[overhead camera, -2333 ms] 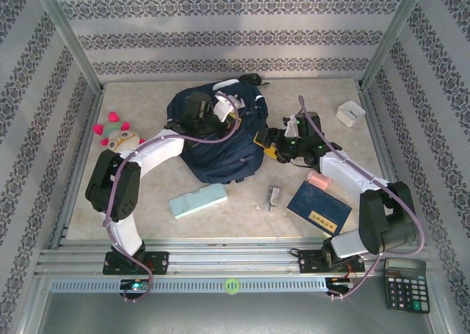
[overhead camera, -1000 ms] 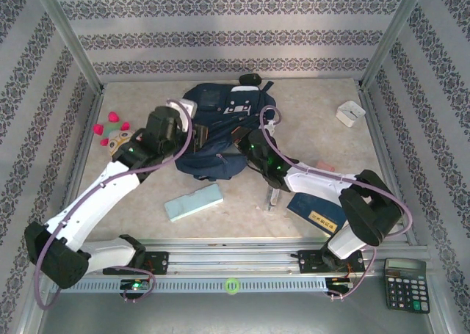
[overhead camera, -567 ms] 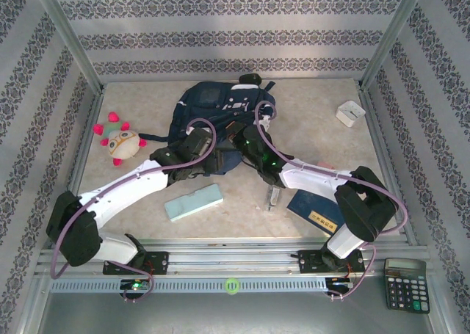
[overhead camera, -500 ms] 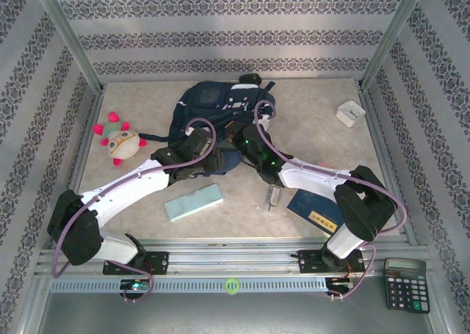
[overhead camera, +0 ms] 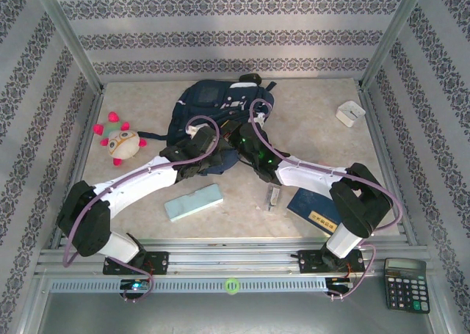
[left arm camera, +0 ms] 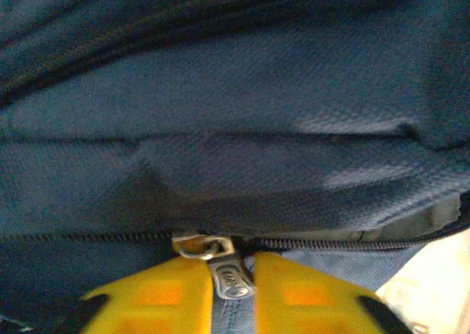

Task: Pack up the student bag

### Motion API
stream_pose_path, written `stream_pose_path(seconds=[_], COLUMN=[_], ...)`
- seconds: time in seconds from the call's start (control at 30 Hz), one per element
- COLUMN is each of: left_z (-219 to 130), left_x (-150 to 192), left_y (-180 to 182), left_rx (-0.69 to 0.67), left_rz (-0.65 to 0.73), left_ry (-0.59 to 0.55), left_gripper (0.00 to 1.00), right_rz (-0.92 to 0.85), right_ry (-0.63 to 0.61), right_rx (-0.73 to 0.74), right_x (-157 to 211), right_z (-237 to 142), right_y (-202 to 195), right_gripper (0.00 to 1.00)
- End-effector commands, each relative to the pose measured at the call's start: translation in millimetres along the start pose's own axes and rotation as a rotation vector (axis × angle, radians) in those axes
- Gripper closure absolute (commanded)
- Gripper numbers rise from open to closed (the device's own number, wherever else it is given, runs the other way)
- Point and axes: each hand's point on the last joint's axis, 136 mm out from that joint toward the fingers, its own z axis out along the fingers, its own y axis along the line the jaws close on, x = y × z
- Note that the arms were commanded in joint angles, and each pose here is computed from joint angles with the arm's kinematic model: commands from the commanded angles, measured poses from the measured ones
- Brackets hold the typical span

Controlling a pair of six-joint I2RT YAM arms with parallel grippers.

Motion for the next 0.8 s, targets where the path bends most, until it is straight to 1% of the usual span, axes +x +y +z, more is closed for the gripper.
stream_pose_path(seconds=[0.0,0.07,0.3,0.5,0.63,0.67,0.77], left_z=[-10.8,-12.6,-16.5,-23.6,-30.6,-31.1,-30.0], left_x=[-15.2,-14.4,-11.1,-10.7,-8.7,-7.5,-2.9], left_y=[-3.8,-1.9,8.2,2.4,13.6,15.0,7.8], left_rx=[-0.006,-0.012,-0.014,0.082,0.086,0.095,0.179], left_rz=[-0.008,-0.006,-0.002,-0.009,-0.008,-0.001,0.000], left_ry=[-0.061,-0.056,-0.041,-0.019,-0.018,-0.020,-0.024], left_gripper=[0.94,1.00,1.00,1.00,1.00,0.99,0.87], right_rz=[0.001,0.004,-0.018,-0.032,-0.033,-0.033,-0.035], right_ry=[-0.037,-0.037,-0.010,0.030,0.055,0.061,0.080], right_rx=[-0.144,-0.141,-0.141,-0.125,-0.101,-0.100,-0.113], right_x=[-14.5,-14.9,-18.6,-17.9,-20.9,-20.8,-18.3], right_z=[-8.7,-8.4,-9.3,-8.4,-8.3,-8.3,-7.2], right_y=[48.7,46.9,47.9,41.2,32.1,31.2,36.1], right_gripper=[1.00,1.00,1.00,1.00,1.00,1.00,1.00])
